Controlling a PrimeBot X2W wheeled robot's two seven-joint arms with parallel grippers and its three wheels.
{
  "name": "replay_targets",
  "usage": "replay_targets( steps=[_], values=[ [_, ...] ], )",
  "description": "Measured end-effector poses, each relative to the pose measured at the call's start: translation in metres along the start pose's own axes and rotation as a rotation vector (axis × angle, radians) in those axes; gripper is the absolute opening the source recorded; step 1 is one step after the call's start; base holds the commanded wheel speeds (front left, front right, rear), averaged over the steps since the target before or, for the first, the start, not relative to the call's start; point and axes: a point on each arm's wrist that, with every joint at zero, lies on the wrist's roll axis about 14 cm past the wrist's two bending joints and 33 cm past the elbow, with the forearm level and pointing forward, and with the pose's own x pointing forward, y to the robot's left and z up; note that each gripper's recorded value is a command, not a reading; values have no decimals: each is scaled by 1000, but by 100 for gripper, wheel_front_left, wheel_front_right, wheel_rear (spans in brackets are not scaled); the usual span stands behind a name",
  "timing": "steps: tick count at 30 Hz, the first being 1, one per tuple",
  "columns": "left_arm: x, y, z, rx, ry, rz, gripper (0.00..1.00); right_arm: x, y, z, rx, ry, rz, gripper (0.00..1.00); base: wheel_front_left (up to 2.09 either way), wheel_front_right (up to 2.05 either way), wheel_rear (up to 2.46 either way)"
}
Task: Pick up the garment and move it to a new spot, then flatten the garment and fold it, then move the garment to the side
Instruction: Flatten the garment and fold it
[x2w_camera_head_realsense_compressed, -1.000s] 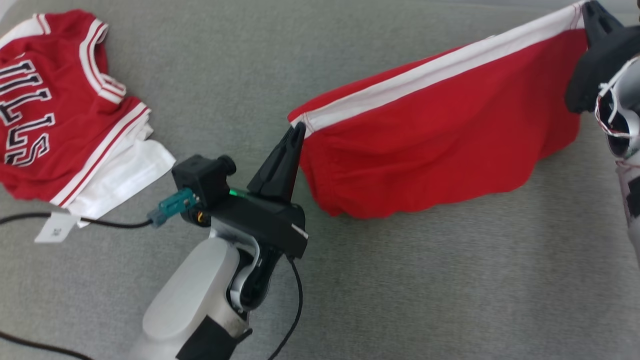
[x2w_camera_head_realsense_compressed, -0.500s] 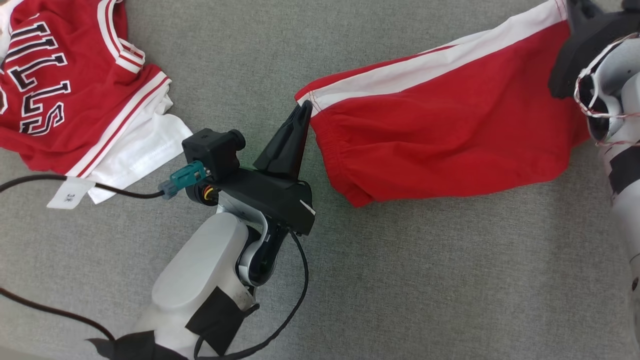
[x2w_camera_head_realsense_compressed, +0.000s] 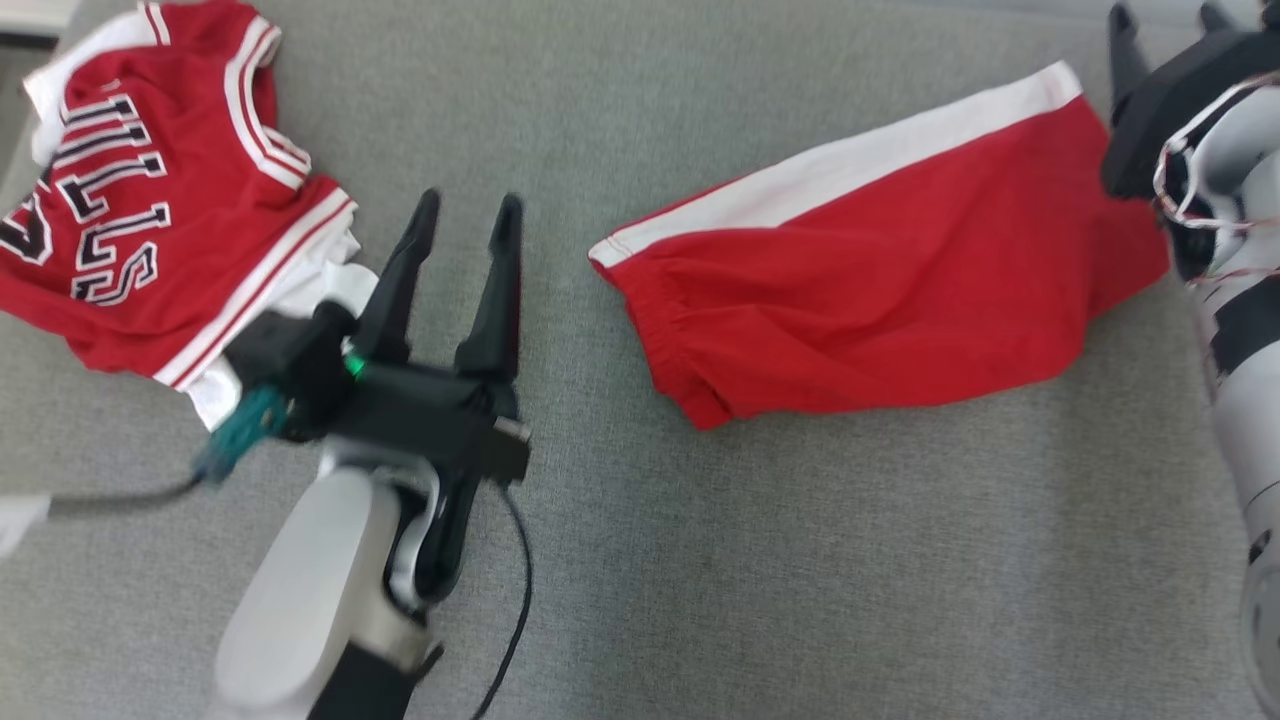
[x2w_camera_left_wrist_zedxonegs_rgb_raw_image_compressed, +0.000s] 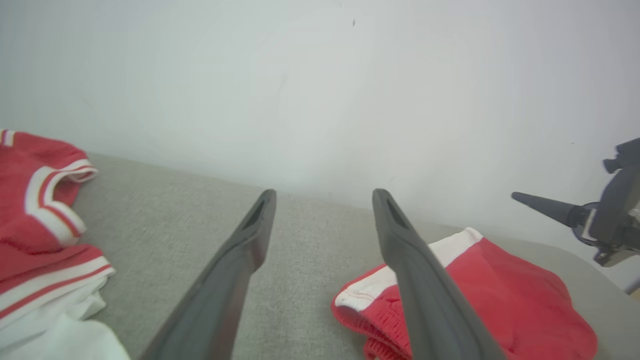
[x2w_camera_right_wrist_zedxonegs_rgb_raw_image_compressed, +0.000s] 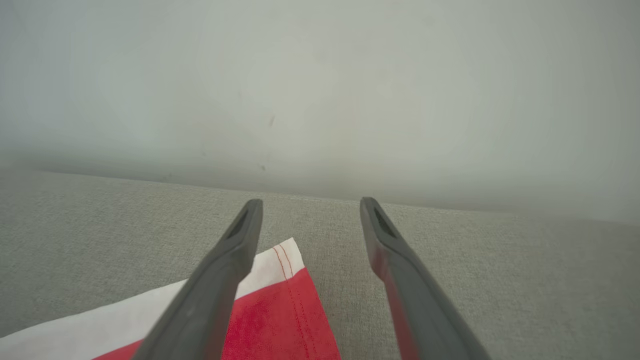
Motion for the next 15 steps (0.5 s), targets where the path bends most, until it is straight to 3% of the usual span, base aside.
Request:
replay_targets(
  steps=[7,11,15],
  values=[
    [-55,-8,34,133,-104,3,100,-31,-6,-30,65,173,-22,100,0,0,0],
    [-88,-8,18,165,-50,19,100,-38,-18,-39,82,238,-49,100,0,0,0],
    [-110,-3,7,159,-8,48,100,-34,-8,-48,89,286,-31,100,0,0,0]
  ],
)
